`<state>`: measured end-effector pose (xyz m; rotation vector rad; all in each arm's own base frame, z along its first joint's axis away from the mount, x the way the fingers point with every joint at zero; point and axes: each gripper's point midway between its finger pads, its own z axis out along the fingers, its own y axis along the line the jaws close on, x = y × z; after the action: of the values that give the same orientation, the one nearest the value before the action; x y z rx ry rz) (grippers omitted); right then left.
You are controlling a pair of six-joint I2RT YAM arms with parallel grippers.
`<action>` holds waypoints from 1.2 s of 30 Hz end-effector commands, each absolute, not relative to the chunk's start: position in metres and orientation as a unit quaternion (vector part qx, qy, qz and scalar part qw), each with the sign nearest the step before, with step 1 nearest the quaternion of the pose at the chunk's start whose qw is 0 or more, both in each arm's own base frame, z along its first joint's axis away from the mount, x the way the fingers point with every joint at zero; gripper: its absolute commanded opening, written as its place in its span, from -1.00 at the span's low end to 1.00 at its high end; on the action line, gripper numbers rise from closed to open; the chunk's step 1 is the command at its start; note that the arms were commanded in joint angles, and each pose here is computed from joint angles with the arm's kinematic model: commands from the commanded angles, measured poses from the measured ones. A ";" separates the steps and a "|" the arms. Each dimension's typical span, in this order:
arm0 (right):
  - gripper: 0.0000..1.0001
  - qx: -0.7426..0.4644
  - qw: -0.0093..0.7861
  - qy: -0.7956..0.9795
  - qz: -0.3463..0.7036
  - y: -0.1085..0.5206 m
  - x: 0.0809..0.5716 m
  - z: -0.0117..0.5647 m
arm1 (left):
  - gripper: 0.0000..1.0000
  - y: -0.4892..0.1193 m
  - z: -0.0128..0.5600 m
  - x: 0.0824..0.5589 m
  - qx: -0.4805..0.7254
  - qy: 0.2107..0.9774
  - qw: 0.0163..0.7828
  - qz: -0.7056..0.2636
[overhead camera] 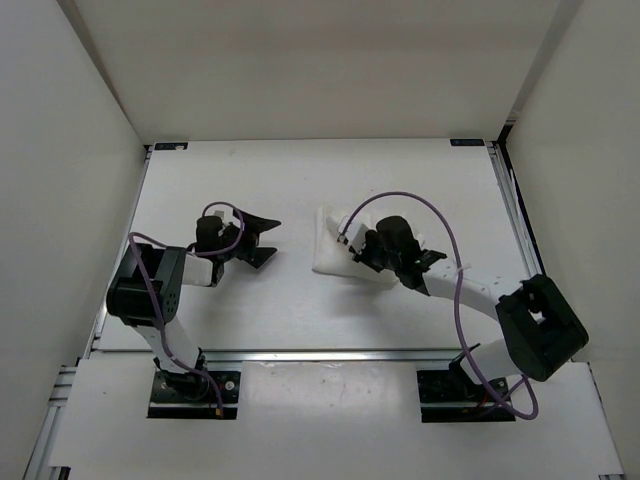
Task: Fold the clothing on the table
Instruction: Fold the skirt
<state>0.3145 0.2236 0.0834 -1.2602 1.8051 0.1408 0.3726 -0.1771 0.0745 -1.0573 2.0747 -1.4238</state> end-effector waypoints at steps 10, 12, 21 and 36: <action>0.98 -0.565 0.521 0.626 0.133 0.272 0.301 0.155 | 0.98 -0.194 0.092 0.372 -0.355 0.733 0.201 -0.544; 0.99 -0.513 0.578 0.611 0.170 0.271 0.311 0.208 | 0.98 -0.199 0.089 0.371 -0.351 0.738 0.192 -0.544; 0.82 -0.291 0.499 0.804 0.144 0.178 0.376 0.202 | 0.97 -0.258 0.121 0.376 -0.270 0.736 0.120 -0.609; 0.77 -0.232 0.473 0.832 0.175 0.152 0.361 0.181 | 0.97 -0.292 0.108 0.302 -0.250 0.820 0.080 -0.508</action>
<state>0.3707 0.1447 0.1743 -0.5763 2.0539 0.3816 0.3248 -0.2793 0.1129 -0.7321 2.4051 -1.5944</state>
